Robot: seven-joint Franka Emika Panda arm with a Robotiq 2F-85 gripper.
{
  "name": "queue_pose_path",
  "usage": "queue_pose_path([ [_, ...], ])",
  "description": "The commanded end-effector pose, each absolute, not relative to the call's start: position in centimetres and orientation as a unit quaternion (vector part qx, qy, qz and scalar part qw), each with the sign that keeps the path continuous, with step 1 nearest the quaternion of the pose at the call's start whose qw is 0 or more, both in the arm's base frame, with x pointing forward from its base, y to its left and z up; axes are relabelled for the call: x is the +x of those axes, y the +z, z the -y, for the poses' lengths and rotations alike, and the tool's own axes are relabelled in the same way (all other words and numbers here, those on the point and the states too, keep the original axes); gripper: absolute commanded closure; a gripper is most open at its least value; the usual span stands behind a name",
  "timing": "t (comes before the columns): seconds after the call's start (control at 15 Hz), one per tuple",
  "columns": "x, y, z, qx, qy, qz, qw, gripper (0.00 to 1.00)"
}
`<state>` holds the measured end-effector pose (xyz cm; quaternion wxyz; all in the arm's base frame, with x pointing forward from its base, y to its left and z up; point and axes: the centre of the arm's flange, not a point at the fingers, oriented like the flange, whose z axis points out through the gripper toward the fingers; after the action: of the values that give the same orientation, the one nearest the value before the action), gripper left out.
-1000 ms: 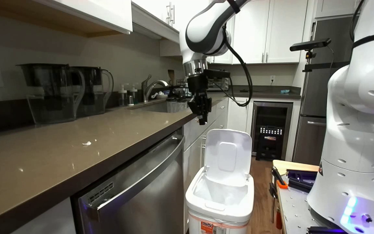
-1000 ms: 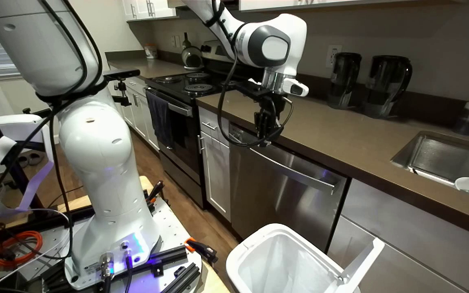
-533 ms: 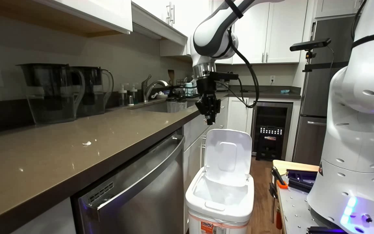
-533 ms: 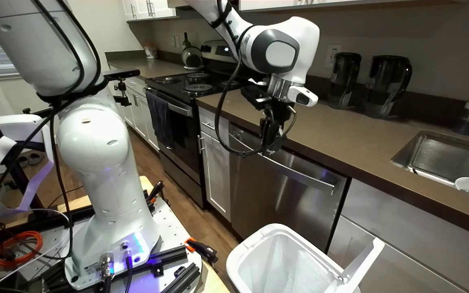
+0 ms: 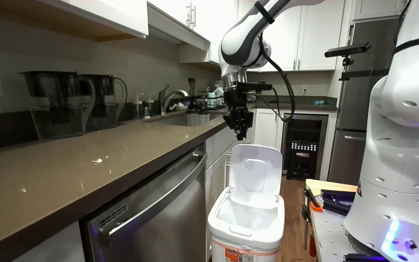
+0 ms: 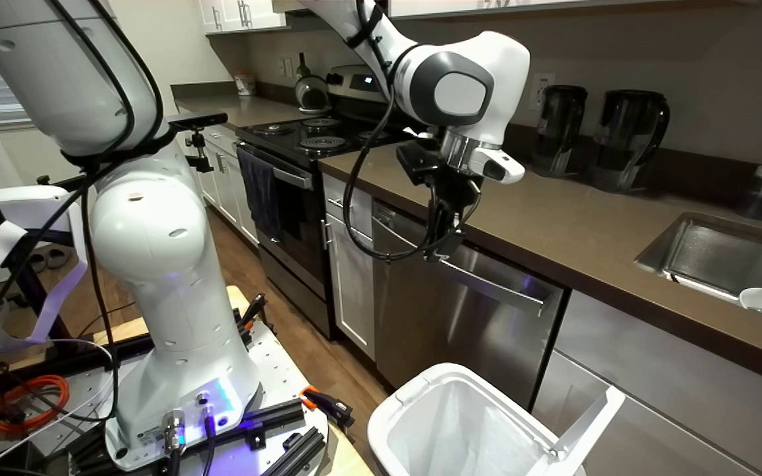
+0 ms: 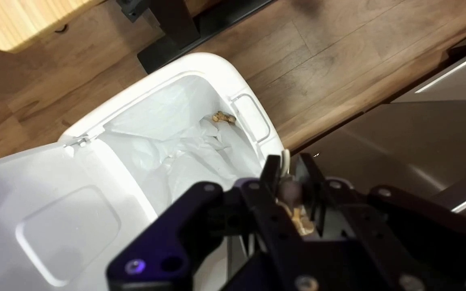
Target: Pick up the garlic from the counter and discard it in the bin
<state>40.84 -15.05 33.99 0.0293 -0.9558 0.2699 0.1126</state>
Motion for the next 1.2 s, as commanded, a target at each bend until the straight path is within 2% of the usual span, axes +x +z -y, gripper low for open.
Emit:
queue_pose_path([
  [0.0,39.9,34.2,15.0,-0.945,0.112,-0.305,0.028,0.92],
  [0.2,39.8,34.2,15.2,-0.936,0.12,-0.329,0.023,0.92],
  [0.27,39.8,34.3,15.2,-0.934,0.121,-0.335,0.023,0.85],
  [0.33,39.7,34.3,15.2,-0.933,0.121,-0.339,0.024,0.59],
  [0.47,39.8,34.3,15.0,-0.931,0.121,-0.342,0.023,0.52],
  [1.0,40.4,34.8,14.3,-0.935,0.113,-0.336,0.02,0.01],
  [1.13,40.9,35.3,14.0,-0.939,0.107,-0.327,0.018,0.0],
])
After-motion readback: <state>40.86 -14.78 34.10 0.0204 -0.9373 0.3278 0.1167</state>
